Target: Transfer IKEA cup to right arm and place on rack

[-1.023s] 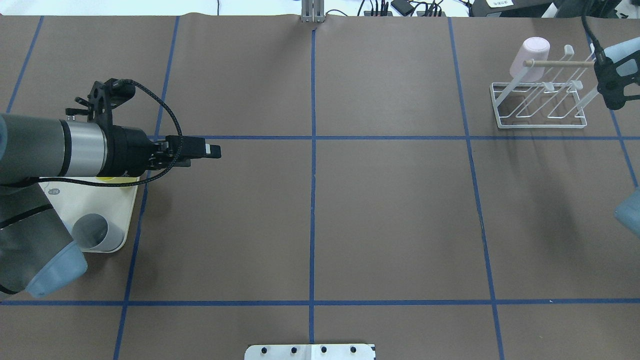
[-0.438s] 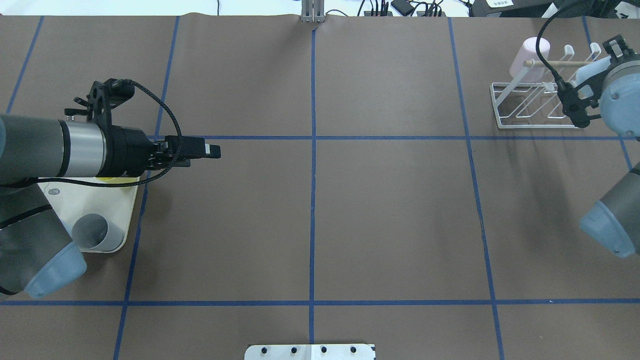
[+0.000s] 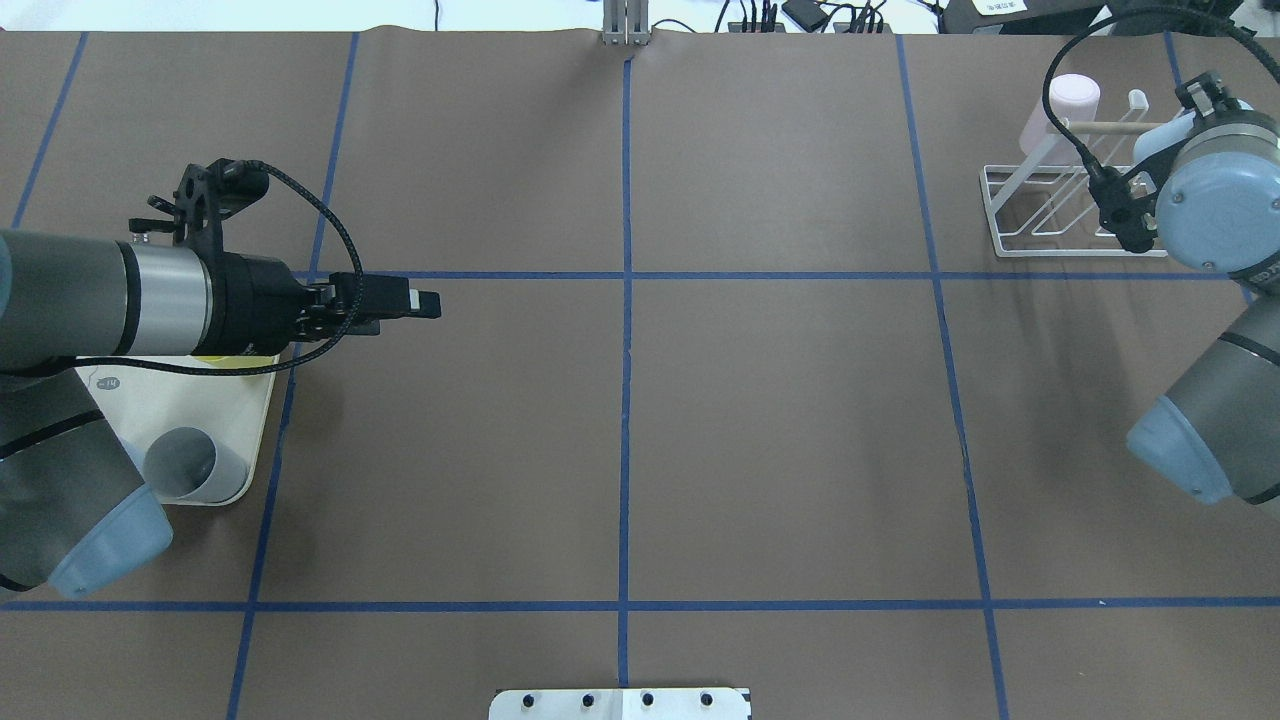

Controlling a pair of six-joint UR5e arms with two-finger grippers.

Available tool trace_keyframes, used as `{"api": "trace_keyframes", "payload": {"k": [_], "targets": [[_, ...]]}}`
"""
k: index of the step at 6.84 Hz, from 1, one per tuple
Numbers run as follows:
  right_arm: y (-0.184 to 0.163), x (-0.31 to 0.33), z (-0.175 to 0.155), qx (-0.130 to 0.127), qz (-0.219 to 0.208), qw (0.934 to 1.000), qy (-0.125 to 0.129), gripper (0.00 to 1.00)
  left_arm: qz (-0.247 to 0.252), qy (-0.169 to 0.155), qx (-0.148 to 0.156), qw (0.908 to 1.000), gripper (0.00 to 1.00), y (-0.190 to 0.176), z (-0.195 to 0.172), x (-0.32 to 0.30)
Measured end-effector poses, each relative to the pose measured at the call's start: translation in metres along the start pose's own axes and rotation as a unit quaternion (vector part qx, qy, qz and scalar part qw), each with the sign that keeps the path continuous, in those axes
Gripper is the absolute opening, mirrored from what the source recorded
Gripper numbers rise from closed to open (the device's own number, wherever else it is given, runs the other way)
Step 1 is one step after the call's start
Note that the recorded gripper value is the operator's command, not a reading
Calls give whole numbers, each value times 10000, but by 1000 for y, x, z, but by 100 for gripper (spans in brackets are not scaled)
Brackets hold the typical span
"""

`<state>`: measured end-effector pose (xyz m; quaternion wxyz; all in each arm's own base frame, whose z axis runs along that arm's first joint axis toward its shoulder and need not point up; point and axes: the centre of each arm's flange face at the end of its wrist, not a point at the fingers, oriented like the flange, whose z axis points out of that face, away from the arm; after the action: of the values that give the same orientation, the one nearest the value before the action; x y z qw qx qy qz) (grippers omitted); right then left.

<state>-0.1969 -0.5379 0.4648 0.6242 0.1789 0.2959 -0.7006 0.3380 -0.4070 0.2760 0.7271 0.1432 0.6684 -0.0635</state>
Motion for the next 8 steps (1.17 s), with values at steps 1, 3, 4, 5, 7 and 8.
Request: {"api": "trace_keyframes", "payload": {"k": [1, 3, 4, 5, 7, 8], "targets": [[-6, 0, 2, -22, -49, 10000, 0, 0, 0, 0, -1, 10000, 100, 0, 0, 0], [-18, 0, 10, -93, -148, 9998, -29, 0, 0, 0, -1, 10000, 100, 0, 0, 0], [-23, -2, 15, -123, -197, 9997, -70, 6, 0, 0, -1, 10000, 100, 0, 0, 0], [-25, -3, 18, -139, -221, 9996, -89, 37, 0, 1, -1, 10000, 100, 0, 0, 0], [-27, -3, 19, -153, -222, 9996, -98, 98, 3, 7, 0, 10000, 100, 0, 0, 1], [-27, -3, 20, -157, -163, 9997, -92, 98, 3, 11, 1, 10000, 100, 0, 0, 1]]}}
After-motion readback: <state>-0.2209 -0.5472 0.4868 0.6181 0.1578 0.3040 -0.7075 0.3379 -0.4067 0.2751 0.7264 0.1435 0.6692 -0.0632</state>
